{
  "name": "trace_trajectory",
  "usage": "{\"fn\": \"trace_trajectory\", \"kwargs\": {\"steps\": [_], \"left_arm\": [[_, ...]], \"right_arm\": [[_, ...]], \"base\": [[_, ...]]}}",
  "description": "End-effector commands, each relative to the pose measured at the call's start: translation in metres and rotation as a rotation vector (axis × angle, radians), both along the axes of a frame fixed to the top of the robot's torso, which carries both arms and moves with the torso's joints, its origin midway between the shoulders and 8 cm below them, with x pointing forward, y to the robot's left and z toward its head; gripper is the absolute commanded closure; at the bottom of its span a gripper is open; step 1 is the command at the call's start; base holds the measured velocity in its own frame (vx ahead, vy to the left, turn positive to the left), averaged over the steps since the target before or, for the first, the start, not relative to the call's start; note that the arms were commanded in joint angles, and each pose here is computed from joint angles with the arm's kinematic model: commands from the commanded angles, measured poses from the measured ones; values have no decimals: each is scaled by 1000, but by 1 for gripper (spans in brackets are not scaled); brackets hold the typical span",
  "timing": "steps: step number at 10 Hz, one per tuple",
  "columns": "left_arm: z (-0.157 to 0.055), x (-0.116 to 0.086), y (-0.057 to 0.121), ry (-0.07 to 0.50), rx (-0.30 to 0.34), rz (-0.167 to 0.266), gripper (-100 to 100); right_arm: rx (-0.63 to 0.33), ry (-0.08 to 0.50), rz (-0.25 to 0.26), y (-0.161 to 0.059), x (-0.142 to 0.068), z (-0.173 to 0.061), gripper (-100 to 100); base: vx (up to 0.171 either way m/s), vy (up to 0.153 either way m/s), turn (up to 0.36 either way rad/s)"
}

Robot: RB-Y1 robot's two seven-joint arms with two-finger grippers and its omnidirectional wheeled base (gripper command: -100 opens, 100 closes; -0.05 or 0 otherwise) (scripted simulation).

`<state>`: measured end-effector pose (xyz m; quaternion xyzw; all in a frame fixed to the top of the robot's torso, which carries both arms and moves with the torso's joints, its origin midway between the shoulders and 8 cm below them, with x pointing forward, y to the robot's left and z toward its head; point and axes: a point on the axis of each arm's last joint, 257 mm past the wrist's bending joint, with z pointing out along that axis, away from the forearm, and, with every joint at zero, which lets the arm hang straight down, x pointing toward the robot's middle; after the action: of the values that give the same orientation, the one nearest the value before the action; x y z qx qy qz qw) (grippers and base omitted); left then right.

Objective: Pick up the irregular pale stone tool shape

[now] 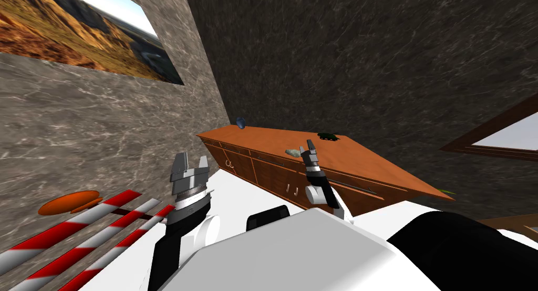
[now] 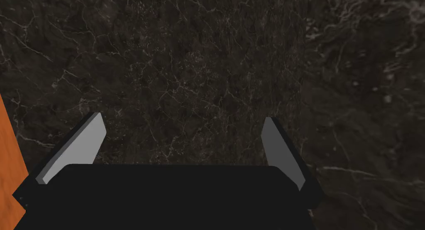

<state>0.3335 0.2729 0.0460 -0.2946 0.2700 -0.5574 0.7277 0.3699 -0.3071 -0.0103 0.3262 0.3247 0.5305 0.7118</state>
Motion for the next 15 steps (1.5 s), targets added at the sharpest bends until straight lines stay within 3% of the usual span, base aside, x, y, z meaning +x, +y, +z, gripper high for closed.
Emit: {"fn": "trace_trajectory", "kwargs": {"steps": [1,7,12,15], "left_arm": [[0,0,0,0,0,0,0],[0,0,0,0,0,0,0],[0,0,0,0,0,0,0],[0,0,0,0,0,0,0]], "right_arm": [[-61,27,-1,-4,1,-6,-100],[-308,138,-20,-28,0,-32,-100],[-479,198,-14,-42,0,-41,-100],[-629,259,-25,-61,-3,-52,-100]], "base": [[-67,-34,-15],[-101,-67,-3],[-85,-57,8],[-76,-54,22]]}}
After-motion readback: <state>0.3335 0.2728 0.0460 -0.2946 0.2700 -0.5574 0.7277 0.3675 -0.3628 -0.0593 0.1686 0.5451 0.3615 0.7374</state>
